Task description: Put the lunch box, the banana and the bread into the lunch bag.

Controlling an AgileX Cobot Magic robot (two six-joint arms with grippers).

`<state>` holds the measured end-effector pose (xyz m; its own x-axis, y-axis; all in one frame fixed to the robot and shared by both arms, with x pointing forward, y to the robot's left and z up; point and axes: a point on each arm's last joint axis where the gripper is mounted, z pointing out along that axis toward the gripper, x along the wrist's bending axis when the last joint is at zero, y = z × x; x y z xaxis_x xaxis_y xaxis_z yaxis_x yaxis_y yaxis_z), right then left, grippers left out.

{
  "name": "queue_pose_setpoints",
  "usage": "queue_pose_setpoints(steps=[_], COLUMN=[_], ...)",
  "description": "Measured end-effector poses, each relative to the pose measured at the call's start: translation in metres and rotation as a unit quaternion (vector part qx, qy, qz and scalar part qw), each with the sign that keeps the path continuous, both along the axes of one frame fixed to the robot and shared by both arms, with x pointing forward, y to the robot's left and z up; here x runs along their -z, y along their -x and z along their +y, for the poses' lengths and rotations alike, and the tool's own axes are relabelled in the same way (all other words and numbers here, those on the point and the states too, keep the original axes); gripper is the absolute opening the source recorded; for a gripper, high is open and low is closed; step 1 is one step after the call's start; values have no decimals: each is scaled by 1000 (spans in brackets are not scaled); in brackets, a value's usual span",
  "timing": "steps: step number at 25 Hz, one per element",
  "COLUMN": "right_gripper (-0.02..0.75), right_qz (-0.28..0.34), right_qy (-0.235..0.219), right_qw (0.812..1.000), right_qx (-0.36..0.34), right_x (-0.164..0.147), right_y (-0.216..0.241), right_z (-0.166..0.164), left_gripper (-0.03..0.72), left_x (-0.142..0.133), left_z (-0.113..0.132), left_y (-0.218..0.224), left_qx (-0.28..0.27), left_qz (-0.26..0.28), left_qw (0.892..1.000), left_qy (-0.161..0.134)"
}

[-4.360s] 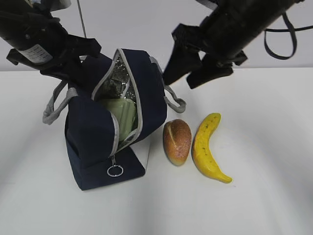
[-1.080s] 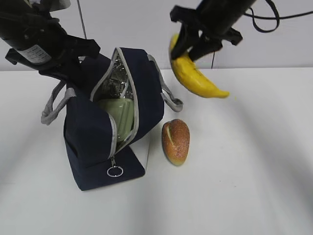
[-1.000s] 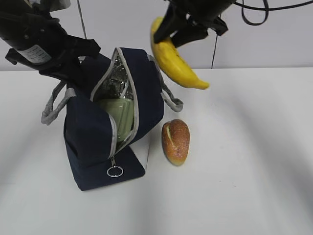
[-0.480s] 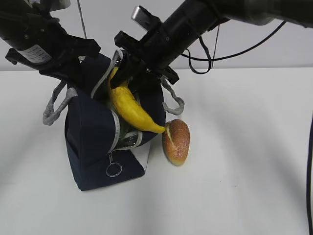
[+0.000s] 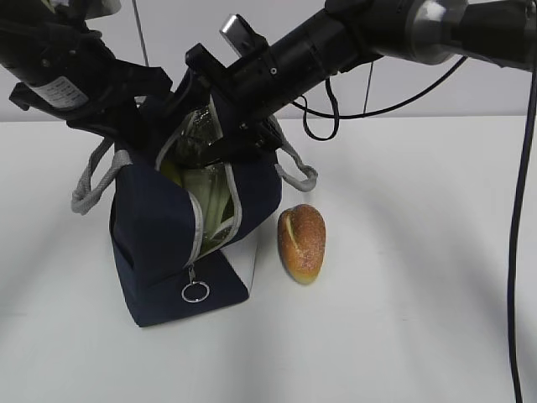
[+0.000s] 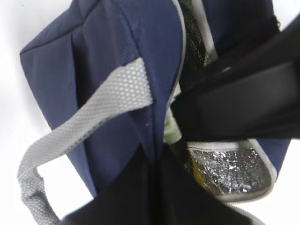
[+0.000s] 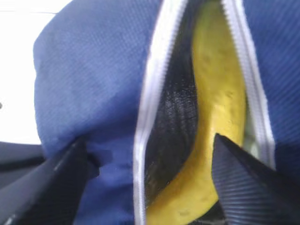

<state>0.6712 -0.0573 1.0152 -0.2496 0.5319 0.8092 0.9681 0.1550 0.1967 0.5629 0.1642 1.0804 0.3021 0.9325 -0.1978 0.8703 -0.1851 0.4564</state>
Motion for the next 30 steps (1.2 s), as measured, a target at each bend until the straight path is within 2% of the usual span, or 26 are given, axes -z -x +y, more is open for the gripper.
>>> queue_pose_setpoints(steps=[5,8,13,16,19,23,30], right_gripper=[547,509,498,496,496,495,496], right_qz=[-12,-37,-120,-172,-195,-171,-49], right_qy=[35,82,156,217,268,293,328], right_qw=[999,996,980,961,943,941,942], right_qx=[6,1,-8,-8,-2,-7,-43], right_x=[5,4,-40,-66,-81,-73,-4], right_y=[-9,-10,3,13,25,40,64], right_z=[-23,-34,-51,-66,-79,-88,-96], left_gripper=[-3,-3,-3,-3,-3,-3,-3], left_x=[0,0,0,0,0,0,0], left_z=[0,0,0,0,0,0,1], left_y=[0,0,0,0,0,0,0], left_qx=[0,0,0,0,0,0,1], left_qz=[0,-1,0,0,0,0,-1], left_qw=[1000,1000,1000,1000,1000,1000,1000], left_qy=[0,0,0,0,-1,-2,-4])
